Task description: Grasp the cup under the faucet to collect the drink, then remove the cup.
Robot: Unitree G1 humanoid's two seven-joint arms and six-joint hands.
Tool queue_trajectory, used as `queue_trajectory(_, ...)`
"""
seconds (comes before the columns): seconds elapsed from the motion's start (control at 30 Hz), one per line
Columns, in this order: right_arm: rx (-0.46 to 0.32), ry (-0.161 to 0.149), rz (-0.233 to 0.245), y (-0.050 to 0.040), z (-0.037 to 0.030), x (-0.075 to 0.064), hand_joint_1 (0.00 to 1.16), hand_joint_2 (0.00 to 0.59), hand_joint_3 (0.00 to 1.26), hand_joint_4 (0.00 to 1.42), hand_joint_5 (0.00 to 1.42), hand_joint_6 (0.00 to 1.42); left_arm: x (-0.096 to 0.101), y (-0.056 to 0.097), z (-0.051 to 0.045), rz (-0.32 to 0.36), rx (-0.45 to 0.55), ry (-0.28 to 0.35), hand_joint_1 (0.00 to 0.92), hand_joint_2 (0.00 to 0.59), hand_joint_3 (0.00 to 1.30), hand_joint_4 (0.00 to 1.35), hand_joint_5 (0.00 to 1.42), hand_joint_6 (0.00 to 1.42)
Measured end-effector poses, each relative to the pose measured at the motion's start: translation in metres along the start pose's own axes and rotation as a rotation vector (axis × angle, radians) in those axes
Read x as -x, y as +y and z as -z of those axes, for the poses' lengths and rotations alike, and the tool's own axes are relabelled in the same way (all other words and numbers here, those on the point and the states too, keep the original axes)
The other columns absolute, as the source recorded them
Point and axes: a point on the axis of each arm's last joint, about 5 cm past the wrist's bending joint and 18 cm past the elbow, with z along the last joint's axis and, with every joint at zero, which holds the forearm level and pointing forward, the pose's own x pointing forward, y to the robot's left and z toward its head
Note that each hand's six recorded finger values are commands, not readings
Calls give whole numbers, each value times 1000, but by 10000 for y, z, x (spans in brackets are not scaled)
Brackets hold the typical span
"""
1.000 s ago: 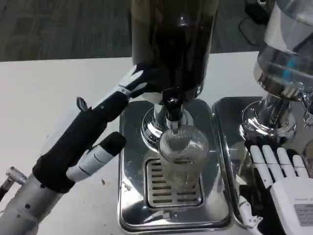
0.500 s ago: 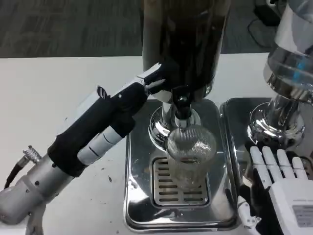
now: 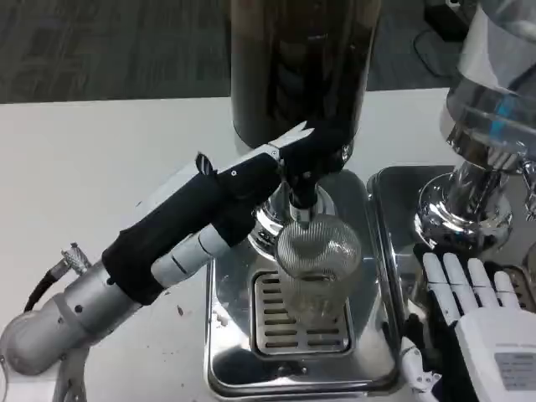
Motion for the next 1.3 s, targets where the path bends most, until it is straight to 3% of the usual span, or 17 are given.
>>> queue_trajectory(0.4, 3, 7, 2, 9, 4, -22, 9, 526, 0, 0, 0, 0, -26, 196, -157, 128, -171, 21, 0, 188, 165, 0, 167, 83)
queue_trajectory(0.57, 3, 14, 2, 15, 2, -28, 9, 526, 0, 0, 0, 0, -66, 283, -283, 217, -363, 6, 0, 201, 166, 0, 167, 75)
queue_trajectory(0.77, 2, 18, 10, 14, -3, -51, 9, 526, 0, 0, 0, 0, -99, 323, -350, 270, -504, -5, 0, 208, 166, 0, 167, 73)
queue_trajectory(1.07, 6, 28, 8, 14, 7, -42, 9, 526, 0, 0, 0, 0, -96, 298, -331, 263, -521, -8, 0, 209, 175, 0, 156, 58)
queue_trajectory(1.2, -11, 53, 1, 13, 30, -19, 8, 526, 1, 0, 0, 0, -100, 285, -324, 261, -515, -10, 0, 213, 175, 0, 156, 57)
queue_trajectory(1.3, -77, 81, 4, 1, 32, -5, 25, 502, 5, 0, 0, 0, -101, 277, -320, 257, -512, -11, 0, 215, 175, 0, 156, 57)
